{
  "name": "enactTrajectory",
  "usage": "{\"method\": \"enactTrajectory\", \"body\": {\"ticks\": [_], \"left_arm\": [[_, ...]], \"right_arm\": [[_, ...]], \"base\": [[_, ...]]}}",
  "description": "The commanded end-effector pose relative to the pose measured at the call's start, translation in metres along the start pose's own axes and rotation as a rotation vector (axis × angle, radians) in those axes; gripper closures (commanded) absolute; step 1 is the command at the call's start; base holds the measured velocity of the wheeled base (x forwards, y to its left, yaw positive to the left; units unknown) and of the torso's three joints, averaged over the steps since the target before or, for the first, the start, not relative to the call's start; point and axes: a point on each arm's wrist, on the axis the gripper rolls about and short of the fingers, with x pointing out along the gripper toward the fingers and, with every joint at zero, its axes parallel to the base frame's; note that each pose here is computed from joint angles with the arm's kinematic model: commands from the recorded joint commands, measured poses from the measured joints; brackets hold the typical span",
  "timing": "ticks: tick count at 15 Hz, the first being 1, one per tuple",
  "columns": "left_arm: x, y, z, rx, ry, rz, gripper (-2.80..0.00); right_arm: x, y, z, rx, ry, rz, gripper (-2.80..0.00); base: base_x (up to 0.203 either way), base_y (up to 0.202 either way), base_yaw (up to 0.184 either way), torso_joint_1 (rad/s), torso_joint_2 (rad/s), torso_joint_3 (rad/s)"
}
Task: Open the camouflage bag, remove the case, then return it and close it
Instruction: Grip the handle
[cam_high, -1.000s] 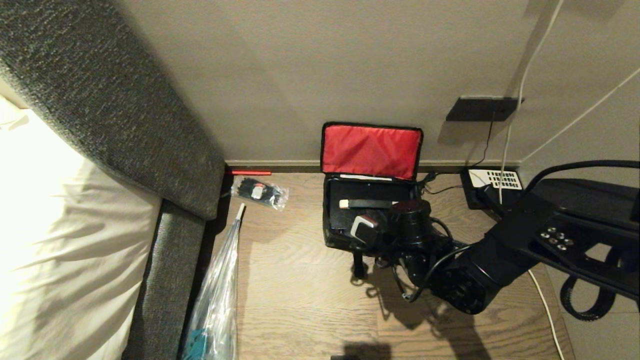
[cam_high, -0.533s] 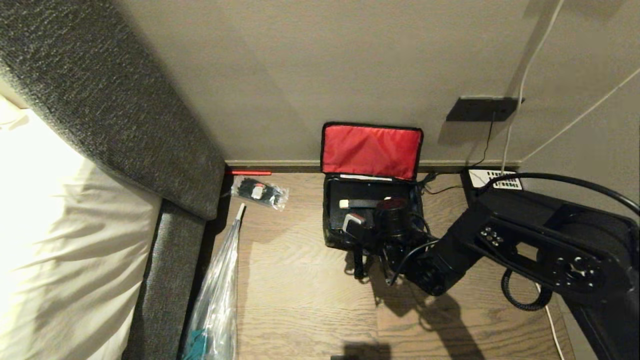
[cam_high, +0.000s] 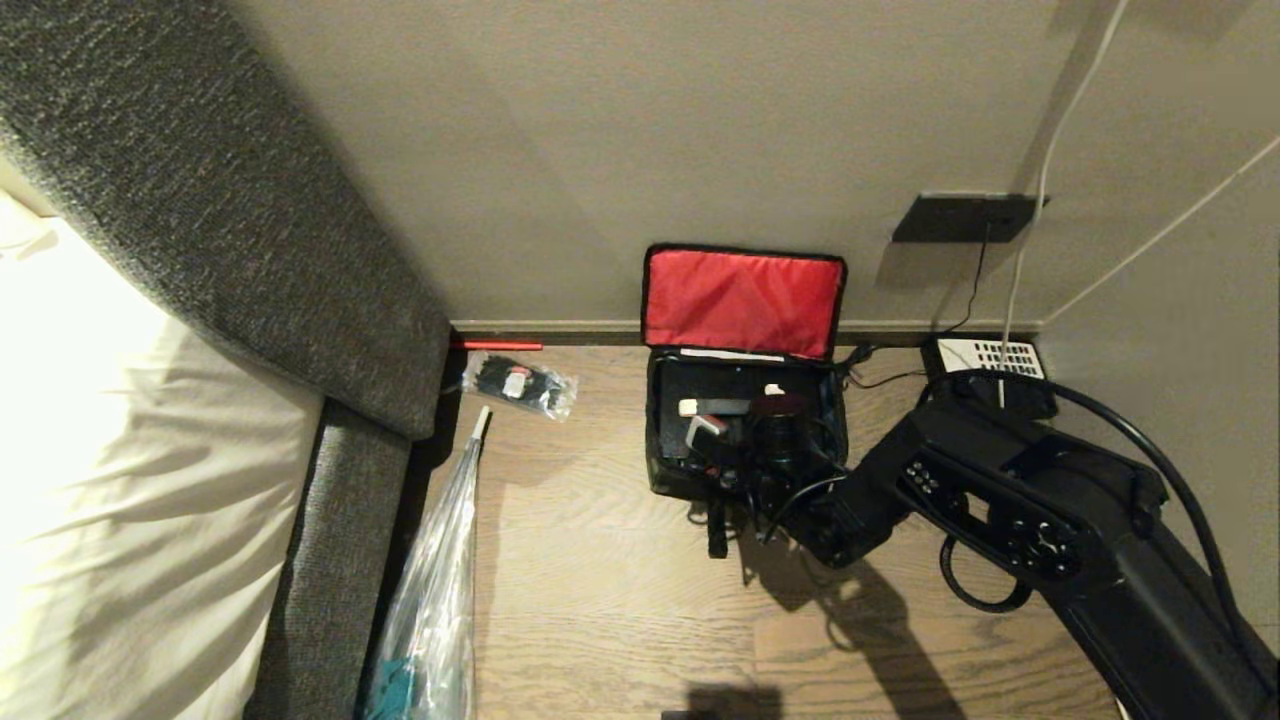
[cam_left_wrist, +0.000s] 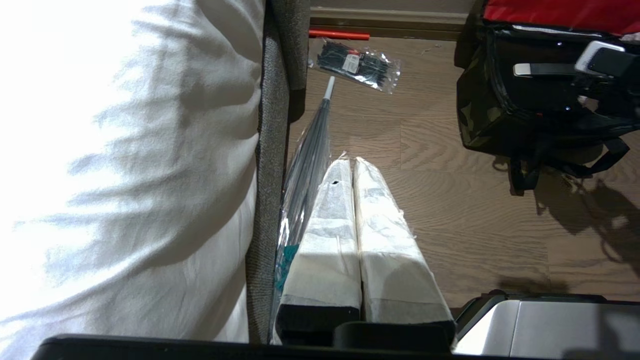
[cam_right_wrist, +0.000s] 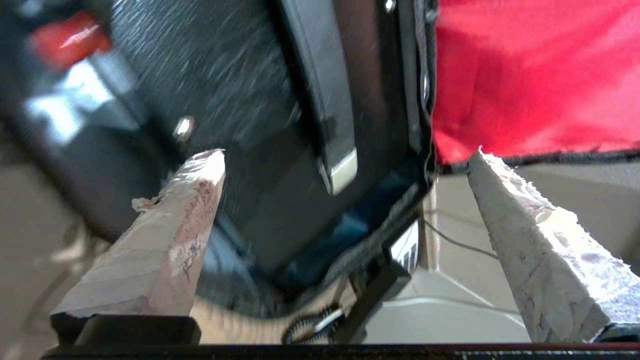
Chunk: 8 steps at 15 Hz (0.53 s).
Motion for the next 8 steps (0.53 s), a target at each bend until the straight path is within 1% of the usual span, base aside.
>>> {"method": "enactTrajectory", "body": {"ticks": [1, 4, 6, 7, 8], "left_arm": [[0.000, 0.000, 0.000, 0.000, 0.000, 0.000, 0.00], [0.000, 0.000, 0.000, 0.000, 0.000, 0.000, 0.00], [0.000, 0.000, 0.000, 0.000, 0.000, 0.000, 0.00], [0.000, 0.000, 0.000, 0.000, 0.000, 0.000, 0.00], [0.000, 0.000, 0.000, 0.000, 0.000, 0.000, 0.00]], "right_arm": [[0.015, 0.009, 0.000, 0.009, -0.004, -0.024, -2.80], [0.026, 0.016, -0.005, -0.006, -0.011, -0.027, -2.80], [0.033, 0.012, -0.009, -0.065, -0.032, -0.036, -2.80], [0.037, 0.008, -0.011, -0.119, -0.060, -0.048, -2.80], [0.041, 0.002, -0.010, -0.145, -0.083, -0.076, -2.80]], "base": [[0.000, 0.000, 0.000, 0.000, 0.00, 0.000], [0.000, 0.000, 0.000, 0.000, 0.00, 0.000], [0.000, 0.000, 0.000, 0.000, 0.00, 0.000], [0.000, 0.000, 0.000, 0.000, 0.00, 0.000], [0.000, 0.000, 0.000, 0.000, 0.00, 0.000]]}}
